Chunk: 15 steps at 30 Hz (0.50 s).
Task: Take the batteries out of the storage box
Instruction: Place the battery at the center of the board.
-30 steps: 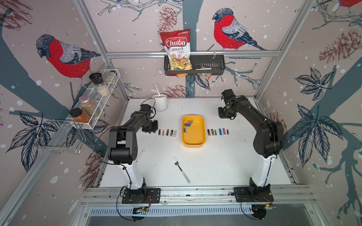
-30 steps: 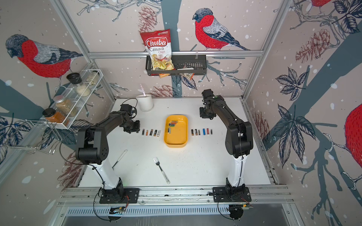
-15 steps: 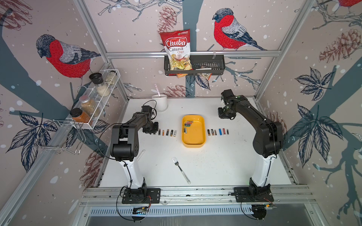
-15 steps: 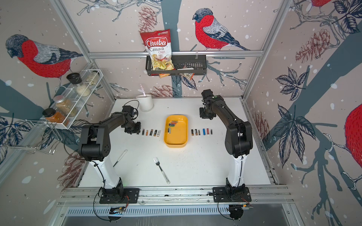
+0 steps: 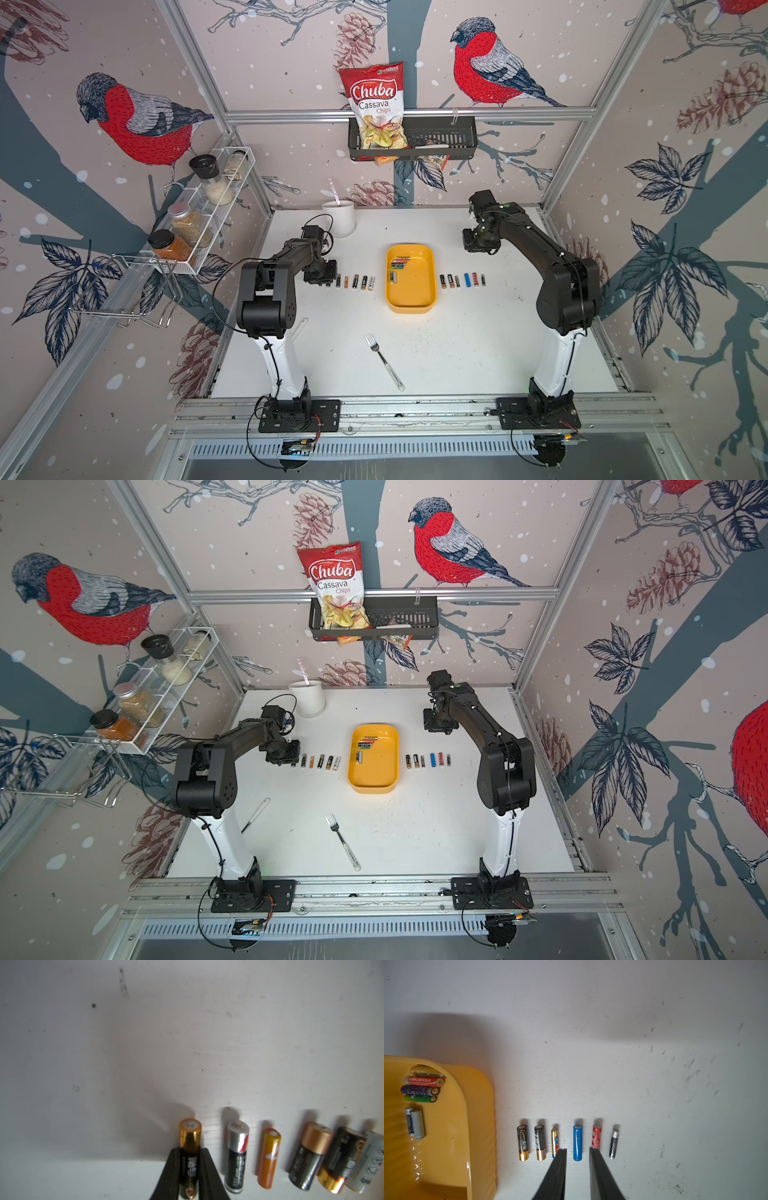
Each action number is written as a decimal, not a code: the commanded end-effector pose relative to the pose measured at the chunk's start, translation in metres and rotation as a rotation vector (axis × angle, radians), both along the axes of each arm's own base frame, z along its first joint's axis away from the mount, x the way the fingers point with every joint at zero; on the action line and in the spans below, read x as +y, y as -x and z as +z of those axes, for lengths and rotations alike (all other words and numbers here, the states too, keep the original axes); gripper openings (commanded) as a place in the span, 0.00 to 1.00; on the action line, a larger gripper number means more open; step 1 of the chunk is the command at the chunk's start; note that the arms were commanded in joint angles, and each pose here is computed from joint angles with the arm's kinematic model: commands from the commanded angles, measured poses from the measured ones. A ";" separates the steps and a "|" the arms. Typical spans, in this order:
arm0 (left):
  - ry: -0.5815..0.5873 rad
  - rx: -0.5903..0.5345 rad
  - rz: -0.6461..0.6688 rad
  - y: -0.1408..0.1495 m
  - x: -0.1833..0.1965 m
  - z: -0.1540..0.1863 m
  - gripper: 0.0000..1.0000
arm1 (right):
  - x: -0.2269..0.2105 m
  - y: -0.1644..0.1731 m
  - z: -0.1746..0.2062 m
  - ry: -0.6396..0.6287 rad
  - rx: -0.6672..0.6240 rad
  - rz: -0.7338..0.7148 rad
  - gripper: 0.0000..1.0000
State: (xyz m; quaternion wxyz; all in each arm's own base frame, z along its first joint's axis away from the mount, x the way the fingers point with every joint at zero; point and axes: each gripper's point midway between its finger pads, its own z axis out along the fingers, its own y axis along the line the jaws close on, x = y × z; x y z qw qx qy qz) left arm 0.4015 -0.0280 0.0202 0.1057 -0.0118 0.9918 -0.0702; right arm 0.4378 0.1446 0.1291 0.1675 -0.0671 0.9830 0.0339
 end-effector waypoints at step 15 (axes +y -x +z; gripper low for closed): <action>0.002 0.005 -0.009 0.002 0.000 -0.001 0.24 | -0.004 0.003 0.002 0.014 0.003 -0.012 0.27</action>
